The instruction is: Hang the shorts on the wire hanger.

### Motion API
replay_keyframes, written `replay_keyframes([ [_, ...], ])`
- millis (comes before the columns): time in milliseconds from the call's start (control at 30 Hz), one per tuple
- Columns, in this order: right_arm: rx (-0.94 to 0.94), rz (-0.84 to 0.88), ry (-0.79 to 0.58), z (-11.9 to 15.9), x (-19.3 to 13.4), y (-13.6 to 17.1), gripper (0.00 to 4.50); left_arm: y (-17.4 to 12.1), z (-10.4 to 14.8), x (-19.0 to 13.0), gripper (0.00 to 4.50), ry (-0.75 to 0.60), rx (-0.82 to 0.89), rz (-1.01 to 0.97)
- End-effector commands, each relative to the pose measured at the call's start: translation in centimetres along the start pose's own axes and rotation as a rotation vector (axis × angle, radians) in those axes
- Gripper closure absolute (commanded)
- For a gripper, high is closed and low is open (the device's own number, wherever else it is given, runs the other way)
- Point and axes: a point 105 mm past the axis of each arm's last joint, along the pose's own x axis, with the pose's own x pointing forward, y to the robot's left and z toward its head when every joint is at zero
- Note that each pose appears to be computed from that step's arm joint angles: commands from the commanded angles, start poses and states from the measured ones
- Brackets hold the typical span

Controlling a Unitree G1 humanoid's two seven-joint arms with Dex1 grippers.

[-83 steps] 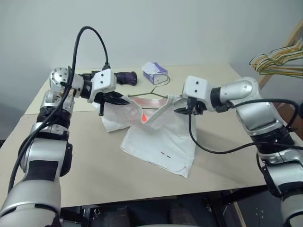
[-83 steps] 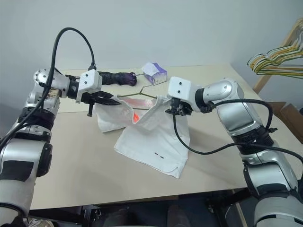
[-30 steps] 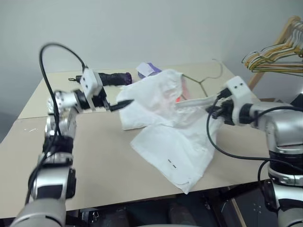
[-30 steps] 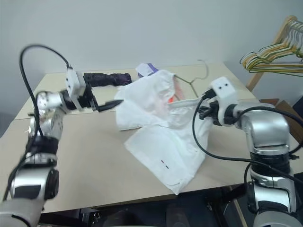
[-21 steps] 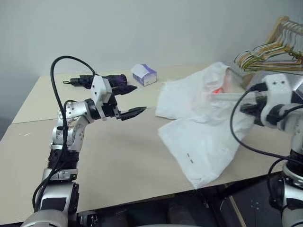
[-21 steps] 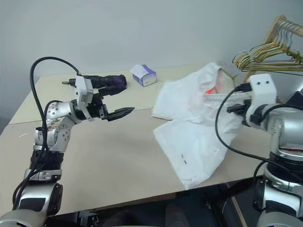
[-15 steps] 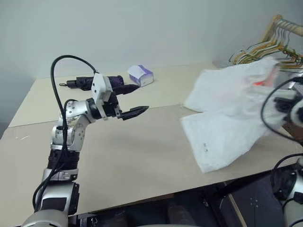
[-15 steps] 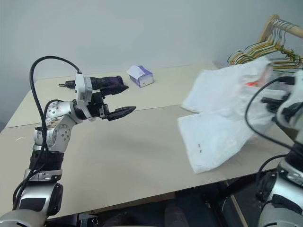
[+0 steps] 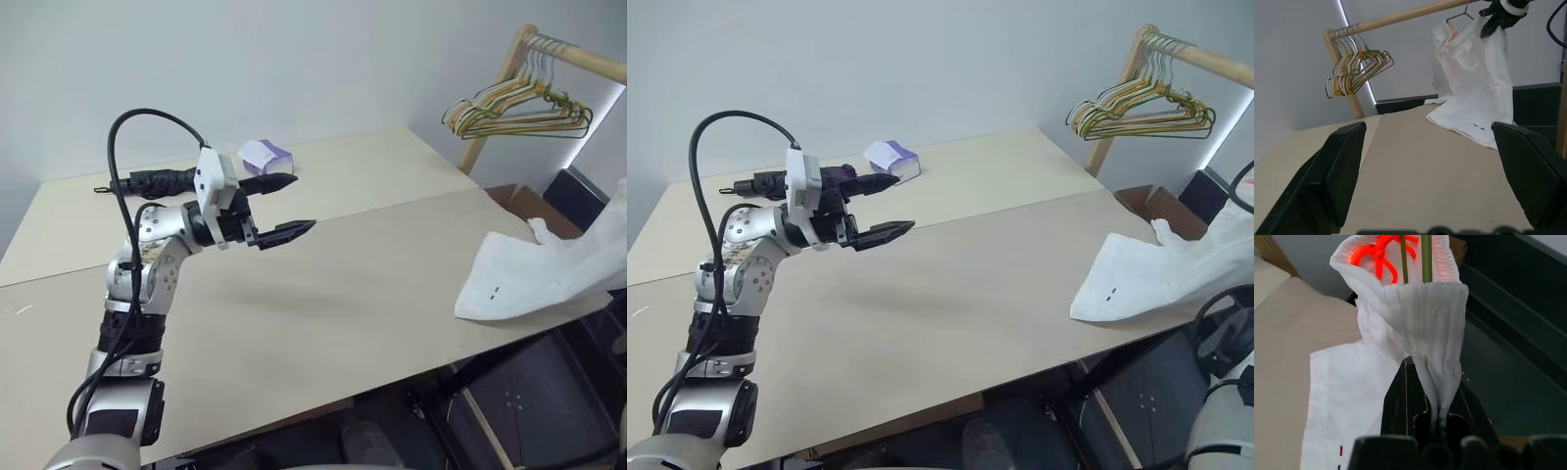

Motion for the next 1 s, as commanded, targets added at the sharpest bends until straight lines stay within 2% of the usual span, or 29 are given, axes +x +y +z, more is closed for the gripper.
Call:
replay_keyframes([
  [33,0.090,-0.031,-0.123,3.4,-1.4,-1.3,4.50,-0.1,1.4,-0.4,0.09,-0.024,0.041,0.002],
  [300,0.316,-0.007,-0.064,3.2,0.9,-2.7,4.50,-0.5,2.2,-0.5,0.09,-0.059,0.037,-0.013],
  [467,0.394,-0.041,-0.081,3.1,1.9,-4.4,4.50,-0.7,2.3,-0.5,0.09,-0.060,0.034,-0.015],
  [667,0.410,-0.049,-0.042,1.1,3.6,-4.8,4.50,-0.8,2.5,-0.9,0.09,-0.056,0.040,-0.011],
  [833,0.385,-0.070,-0.024,-0.2,4.5,-5.1,4.50,-1.4,4.2,-1.2,0.09,-0.181,0.010,-0.056],
  [1000,0.368,-0.105,-0.030,-0.4,4.6,-5.8,4.50,-1.7,4.7,-1.6,0.09,-0.229,-0.005,-0.085],
])
